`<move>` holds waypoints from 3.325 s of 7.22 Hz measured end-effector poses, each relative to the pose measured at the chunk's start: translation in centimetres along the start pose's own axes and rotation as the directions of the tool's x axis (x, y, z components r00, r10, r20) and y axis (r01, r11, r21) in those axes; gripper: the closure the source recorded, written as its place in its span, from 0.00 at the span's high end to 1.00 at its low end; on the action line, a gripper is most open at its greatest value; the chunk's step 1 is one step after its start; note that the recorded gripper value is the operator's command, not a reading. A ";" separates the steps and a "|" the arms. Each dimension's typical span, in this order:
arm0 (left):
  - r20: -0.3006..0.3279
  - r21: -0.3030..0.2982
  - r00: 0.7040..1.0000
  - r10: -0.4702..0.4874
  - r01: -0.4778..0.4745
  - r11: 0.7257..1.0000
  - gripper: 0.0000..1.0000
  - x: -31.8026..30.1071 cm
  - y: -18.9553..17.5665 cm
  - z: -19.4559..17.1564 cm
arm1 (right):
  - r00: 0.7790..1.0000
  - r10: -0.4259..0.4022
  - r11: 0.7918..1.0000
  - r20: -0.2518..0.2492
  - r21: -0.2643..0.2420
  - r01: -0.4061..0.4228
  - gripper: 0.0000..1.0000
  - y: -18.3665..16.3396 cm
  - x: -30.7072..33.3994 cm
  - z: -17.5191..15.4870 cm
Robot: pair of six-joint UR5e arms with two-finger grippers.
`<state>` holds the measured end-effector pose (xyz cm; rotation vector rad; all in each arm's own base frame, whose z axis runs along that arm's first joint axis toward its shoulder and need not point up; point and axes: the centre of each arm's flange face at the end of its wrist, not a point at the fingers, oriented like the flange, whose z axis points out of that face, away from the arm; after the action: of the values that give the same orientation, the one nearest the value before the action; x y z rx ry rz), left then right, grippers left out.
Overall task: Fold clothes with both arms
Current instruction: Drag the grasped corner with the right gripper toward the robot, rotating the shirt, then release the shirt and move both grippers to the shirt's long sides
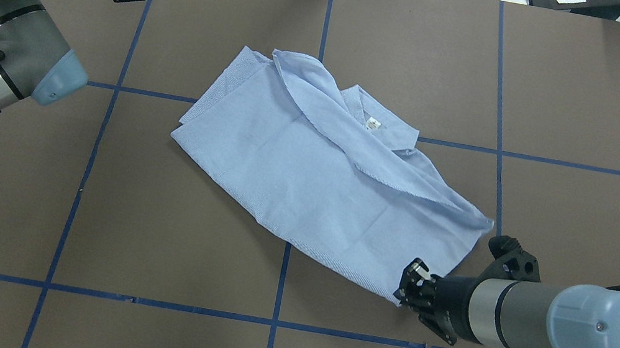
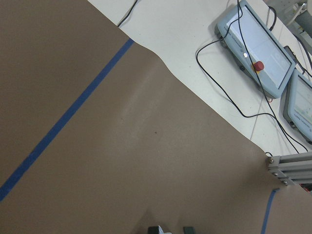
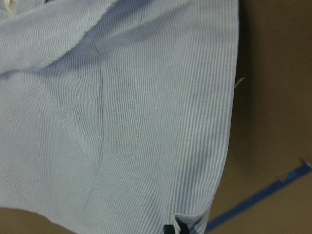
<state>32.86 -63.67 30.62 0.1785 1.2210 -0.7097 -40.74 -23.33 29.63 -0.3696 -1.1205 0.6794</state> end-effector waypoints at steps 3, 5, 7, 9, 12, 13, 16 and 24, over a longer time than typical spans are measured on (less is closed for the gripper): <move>0.011 -0.073 1.000 -0.002 0.003 0.997 0.34 0.8 3.9 -3.1 | 0.993 -0.066 0.978 -0.101 -0.202 0.045 0.99 5.6 2.6 -0.3; 0.032 -0.116 0.999 -0.021 0.025 0.993 0.37 -0.6 7.4 -3.3 | 0.991 -0.081 0.973 -0.105 -0.226 0.056 1.00 6.5 2.9 -0.6; 0.064 -0.142 0.997 -0.051 0.059 0.988 0.40 -4.6 11.5 -4.0 | 0.998 -0.040 0.987 -0.052 -0.160 0.032 1.00 3.1 0.8 -1.9; 0.110 -0.133 0.992 -0.067 0.082 0.988 0.47 -8.1 17.4 -2.4 | 0.999 -0.029 0.999 0.017 -0.028 0.030 1.00 -3.4 -2.4 -2.4; 0.159 -0.132 0.984 -0.076 0.097 0.986 0.55 -10.4 23.0 0.6 | 0.997 -0.041 0.987 0.069 0.155 0.029 1.00 -13.1 -8.2 -0.6; 0.170 -0.131 0.983 -0.075 0.098 0.987 0.54 -10.7 23.6 1.4 | 0.997 -0.039 0.982 0.064 0.186 0.026 1.00 -15.1 -9.3 0.3; 0.183 -0.128 0.980 -0.071 0.095 0.987 0.51 -10.3 24.2 3.3 | 0.998 -0.046 0.975 0.042 0.218 0.036 1.00 -17.0 -9.8 1.8; 0.194 -0.119 0.978 -0.073 0.097 0.988 0.00 -10.8 24.1 3.8 | 0.998 -0.042 0.969 0.036 0.246 0.032 1.00 -17.7 -10.1 3.0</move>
<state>48.23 -42.50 35.90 -0.0471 1.0924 -0.7038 -40.65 -43.37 34.25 -0.1234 -1.0643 0.7853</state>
